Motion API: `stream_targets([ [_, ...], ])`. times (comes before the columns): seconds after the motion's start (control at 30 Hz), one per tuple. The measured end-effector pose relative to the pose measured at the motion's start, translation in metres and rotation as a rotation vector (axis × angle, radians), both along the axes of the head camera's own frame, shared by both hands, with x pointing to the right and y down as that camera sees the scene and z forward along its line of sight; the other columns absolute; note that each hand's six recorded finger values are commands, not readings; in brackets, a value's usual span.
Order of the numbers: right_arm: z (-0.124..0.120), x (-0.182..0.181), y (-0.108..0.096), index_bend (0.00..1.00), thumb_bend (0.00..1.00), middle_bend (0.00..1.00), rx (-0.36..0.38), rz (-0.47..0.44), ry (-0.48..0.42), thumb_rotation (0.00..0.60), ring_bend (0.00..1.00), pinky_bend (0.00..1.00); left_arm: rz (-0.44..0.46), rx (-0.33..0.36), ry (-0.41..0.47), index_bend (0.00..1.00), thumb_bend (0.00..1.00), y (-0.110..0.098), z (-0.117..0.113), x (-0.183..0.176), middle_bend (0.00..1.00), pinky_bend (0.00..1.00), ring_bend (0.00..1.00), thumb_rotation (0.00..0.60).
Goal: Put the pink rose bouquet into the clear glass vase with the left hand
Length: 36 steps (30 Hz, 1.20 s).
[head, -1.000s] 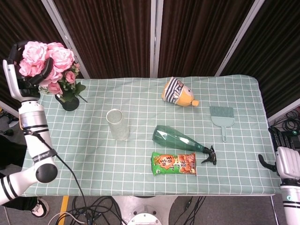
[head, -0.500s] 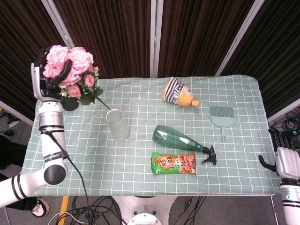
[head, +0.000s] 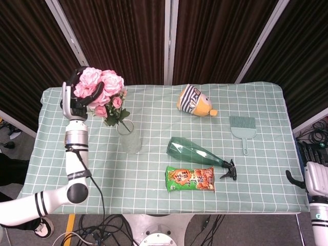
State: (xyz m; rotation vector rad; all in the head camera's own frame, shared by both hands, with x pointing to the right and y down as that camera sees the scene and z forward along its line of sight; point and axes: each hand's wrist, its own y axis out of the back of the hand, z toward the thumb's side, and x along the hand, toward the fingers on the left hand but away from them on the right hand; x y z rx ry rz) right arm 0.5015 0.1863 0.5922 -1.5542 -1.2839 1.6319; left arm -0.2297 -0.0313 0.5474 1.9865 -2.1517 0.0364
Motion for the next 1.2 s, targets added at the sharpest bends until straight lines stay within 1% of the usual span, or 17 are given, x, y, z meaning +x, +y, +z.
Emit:
stream_targets([
  [0.07,0.001,0.0,0.0,0.0,0.23,0.0,-0.003,0.0,0.0,0.6,0.0,0.0,0.018,-0.005,-0.015,0.37,0.17,0.004,0.006,0.001,0.38,0.62,0.42,0.6],
  [0.17,0.002,0.0,0.0,0.0,0.23,0.0,-0.009,0.001,0.0,0.6,0.0,0.0,0.042,0.006,-0.03,0.18,0.1,0.009,0.011,0.002,0.31,0.59,0.35,0.6],
  [0.23,0.002,-0.001,-0.001,0.0,0.23,0.0,-0.011,0.002,0.001,0.6,0.0,0.0,0.063,0.006,-0.042,0.13,0.07,0.015,0.018,0.003,0.25,0.55,0.3,0.6],
  [0.27,0.002,-0.001,-0.001,0.0,0.23,0.0,-0.01,0.002,0.002,0.6,0.0,0.0,0.072,0.001,-0.041,0.12,0.06,0.018,0.021,0.003,0.22,0.52,0.27,0.6],
  [0.33,0.0,-0.001,-0.003,0.0,0.23,0.0,-0.004,0.003,0.004,0.6,0.0,0.0,0.088,-0.011,-0.028,0.1,0.03,0.022,0.026,0.003,0.15,0.41,0.18,0.6],
  [0.37,-0.002,-0.001,-0.003,0.0,0.23,0.0,0.0,0.003,0.005,0.6,0.0,0.0,0.094,-0.013,-0.022,0.1,0.02,0.023,0.027,0.003,0.13,0.36,0.14,0.6],
  [0.43,-0.004,-0.001,-0.004,0.0,0.22,0.0,0.007,0.006,0.007,0.6,0.0,0.0,0.107,-0.007,-0.014,0.1,0.0,0.024,0.026,0.002,0.12,0.31,0.11,0.6],
  [0.6,-0.004,0.0,-0.003,0.0,0.22,0.0,0.003,0.01,0.008,0.6,0.0,0.0,0.103,0.007,0.003,0.1,0.0,0.024,0.02,-0.003,0.12,0.27,0.1,0.6],
  [0.7,-0.004,0.001,-0.003,0.0,0.23,0.0,0.005,0.013,0.008,0.6,0.0,0.0,0.083,0.027,0.008,0.1,0.0,0.021,0.012,-0.009,0.12,0.25,0.1,0.6],
  [0.77,-0.005,0.002,-0.004,0.0,0.23,0.0,0.007,0.014,0.007,0.6,0.0,0.0,0.07,0.048,-0.007,0.1,0.0,0.021,0.005,-0.017,0.12,0.25,0.1,0.6],
  [0.83,-0.005,0.002,-0.004,0.0,0.23,0.0,0.011,0.015,0.004,0.6,0.0,0.0,0.054,0.074,-0.047,0.1,0.0,0.021,-0.002,-0.028,0.13,0.25,0.1,0.6],
  [0.9,-0.006,0.002,-0.004,0.0,0.23,0.0,0.019,0.011,0.001,0.6,0.0,0.0,0.035,0.092,-0.104,0.1,0.04,0.024,-0.005,-0.041,0.14,0.26,0.1,0.6],
  [1.0,-0.01,0.0,-0.005,0.0,0.23,0.0,0.045,-0.003,-0.01,0.6,0.0,0.0,-0.004,0.105,-0.233,0.12,0.1,0.035,-0.005,-0.071,0.14,0.28,0.1,0.6],
  [1.03,-0.013,-0.001,-0.006,0.0,0.23,0.0,0.058,-0.008,-0.015,0.6,0.0,0.0,-0.011,0.099,-0.285,0.14,0.11,0.043,-0.003,-0.084,0.14,0.29,0.1,0.6],
  [1.1,-0.017,-0.002,-0.007,0.0,0.24,0.0,0.079,-0.015,-0.022,0.6,0.0,0.0,-0.012,0.088,-0.355,0.17,0.11,0.056,0.001,-0.103,0.14,0.31,0.1,0.6],
  [1.2,-0.024,-0.002,-0.007,0.0,0.25,0.0,0.11,-0.021,-0.03,0.6,0.0,0.0,-0.018,0.087,-0.452,0.2,0.12,0.085,0.004,-0.133,0.16,0.32,0.13,0.6],
])
